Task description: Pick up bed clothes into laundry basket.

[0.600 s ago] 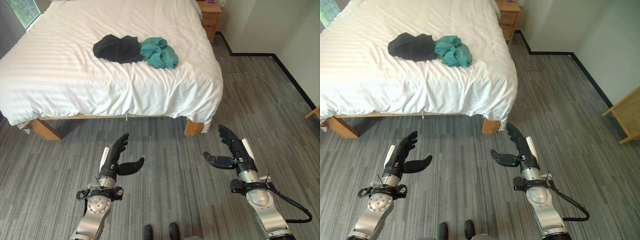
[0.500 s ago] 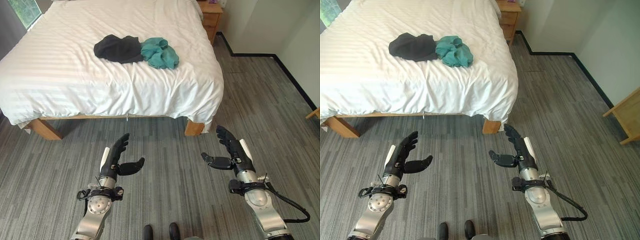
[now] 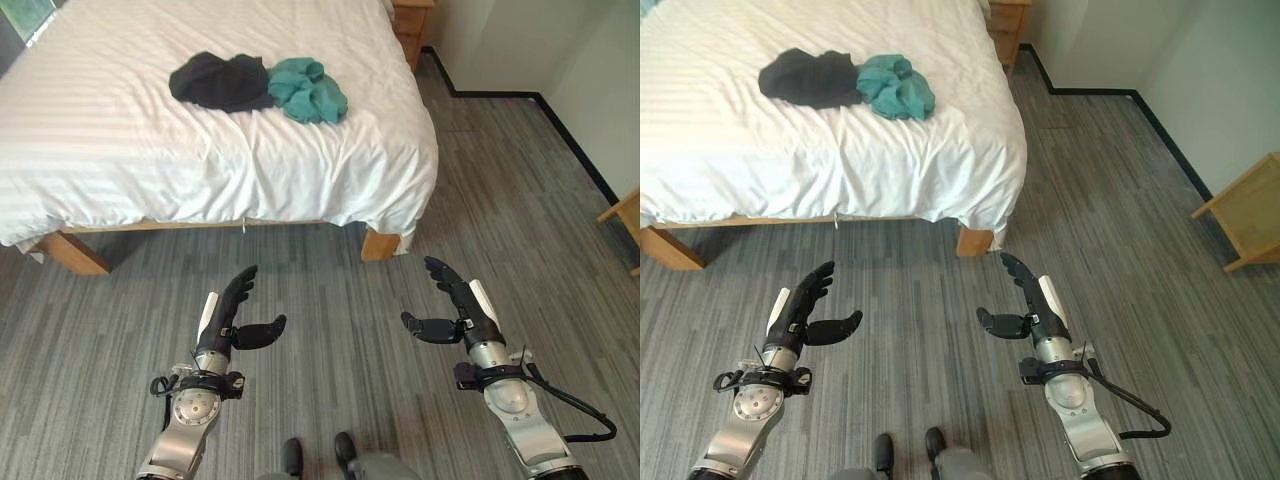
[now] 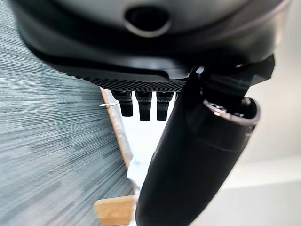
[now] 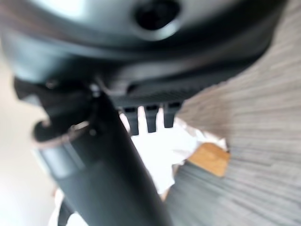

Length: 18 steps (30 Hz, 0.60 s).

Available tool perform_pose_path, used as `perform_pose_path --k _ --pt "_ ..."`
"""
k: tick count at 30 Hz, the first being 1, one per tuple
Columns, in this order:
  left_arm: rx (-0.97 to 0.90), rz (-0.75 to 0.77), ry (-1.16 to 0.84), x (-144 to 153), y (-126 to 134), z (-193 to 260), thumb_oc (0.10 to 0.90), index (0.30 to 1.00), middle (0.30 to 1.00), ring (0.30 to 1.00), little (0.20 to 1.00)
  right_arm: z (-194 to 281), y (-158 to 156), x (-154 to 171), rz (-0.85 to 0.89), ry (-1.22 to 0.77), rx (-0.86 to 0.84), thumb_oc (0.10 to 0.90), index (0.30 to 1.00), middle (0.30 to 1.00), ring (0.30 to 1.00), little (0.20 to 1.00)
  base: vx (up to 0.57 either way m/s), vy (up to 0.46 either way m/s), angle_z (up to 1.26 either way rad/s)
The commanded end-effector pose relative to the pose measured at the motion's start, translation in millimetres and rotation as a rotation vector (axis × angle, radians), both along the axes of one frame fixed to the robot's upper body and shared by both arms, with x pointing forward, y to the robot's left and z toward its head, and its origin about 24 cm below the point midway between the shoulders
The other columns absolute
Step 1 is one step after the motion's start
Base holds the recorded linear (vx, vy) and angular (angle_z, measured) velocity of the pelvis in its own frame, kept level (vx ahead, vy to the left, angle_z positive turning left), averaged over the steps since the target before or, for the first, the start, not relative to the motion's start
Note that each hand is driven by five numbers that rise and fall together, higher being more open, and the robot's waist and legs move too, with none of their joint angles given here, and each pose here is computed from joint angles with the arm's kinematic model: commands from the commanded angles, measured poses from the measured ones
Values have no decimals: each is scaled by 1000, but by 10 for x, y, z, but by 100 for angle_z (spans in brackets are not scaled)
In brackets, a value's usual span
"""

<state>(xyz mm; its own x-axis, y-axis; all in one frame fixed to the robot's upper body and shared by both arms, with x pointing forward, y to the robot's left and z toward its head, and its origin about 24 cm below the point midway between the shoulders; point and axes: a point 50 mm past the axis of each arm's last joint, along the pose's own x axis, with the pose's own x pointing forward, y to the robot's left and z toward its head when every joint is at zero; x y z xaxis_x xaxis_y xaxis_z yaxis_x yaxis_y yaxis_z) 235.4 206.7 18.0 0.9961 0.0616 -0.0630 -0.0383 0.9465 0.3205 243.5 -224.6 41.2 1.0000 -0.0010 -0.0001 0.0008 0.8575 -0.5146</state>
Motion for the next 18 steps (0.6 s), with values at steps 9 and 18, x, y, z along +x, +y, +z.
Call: perform_pose_path --k 9,18 --pt "94 -93 -236 232 -92 458 800 900 900 900 900 315 -149 -25 -11 -165 -123 800 900 900 900 900 347 -201 66" --pt "36 -155 -181 130 -214 356 800 900 900 900 900 161 -329 -140 -87 -80 -131 800 900 900 900 900 273 -374 59"
